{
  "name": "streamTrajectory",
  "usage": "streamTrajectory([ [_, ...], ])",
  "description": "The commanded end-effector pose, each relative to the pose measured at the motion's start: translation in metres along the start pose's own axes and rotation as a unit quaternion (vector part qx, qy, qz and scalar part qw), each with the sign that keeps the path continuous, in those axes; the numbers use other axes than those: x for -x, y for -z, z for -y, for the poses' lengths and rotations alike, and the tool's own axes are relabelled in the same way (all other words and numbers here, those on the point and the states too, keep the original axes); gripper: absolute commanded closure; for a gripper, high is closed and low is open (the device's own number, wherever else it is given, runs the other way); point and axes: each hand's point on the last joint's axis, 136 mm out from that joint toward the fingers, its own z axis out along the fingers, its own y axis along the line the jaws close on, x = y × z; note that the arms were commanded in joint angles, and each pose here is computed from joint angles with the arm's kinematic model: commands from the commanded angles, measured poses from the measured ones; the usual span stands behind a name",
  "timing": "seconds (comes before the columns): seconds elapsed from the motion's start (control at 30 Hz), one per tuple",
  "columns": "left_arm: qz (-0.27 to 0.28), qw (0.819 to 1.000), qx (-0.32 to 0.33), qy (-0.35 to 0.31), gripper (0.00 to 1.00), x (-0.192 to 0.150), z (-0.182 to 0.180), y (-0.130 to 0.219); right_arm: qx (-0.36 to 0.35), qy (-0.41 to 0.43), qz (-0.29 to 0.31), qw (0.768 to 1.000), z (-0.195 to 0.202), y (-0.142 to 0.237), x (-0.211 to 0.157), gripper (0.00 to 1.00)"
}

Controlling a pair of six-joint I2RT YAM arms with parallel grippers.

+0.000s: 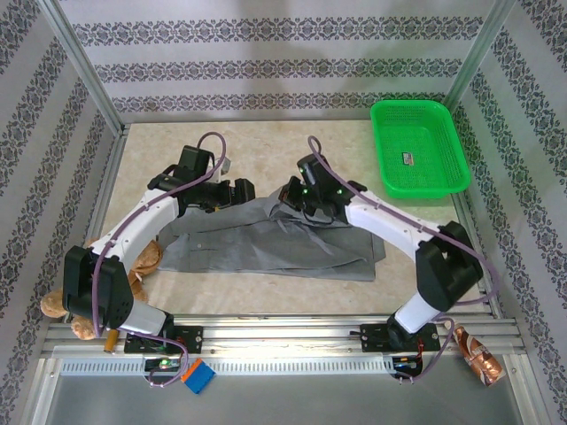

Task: Fold and stack the long sleeve shirts

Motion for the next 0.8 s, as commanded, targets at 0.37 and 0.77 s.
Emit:
streamTrajectory([
  [0.37, 0.01, 0.999, 0.01, 0.035, 0.08, -0.01, -0.014, 0.012, 0.042, 0.001, -0.088, 0.995, -0.033, -0.046, -0.05, 1.0],
  [0.77, 0.05, 0.994, 0.033, 0.094, 0.07, -0.006, -0.034, 0.053, 0.065, -0.15, -0.099, 0.982, -0.058, -0.099, -0.093, 1.0],
])
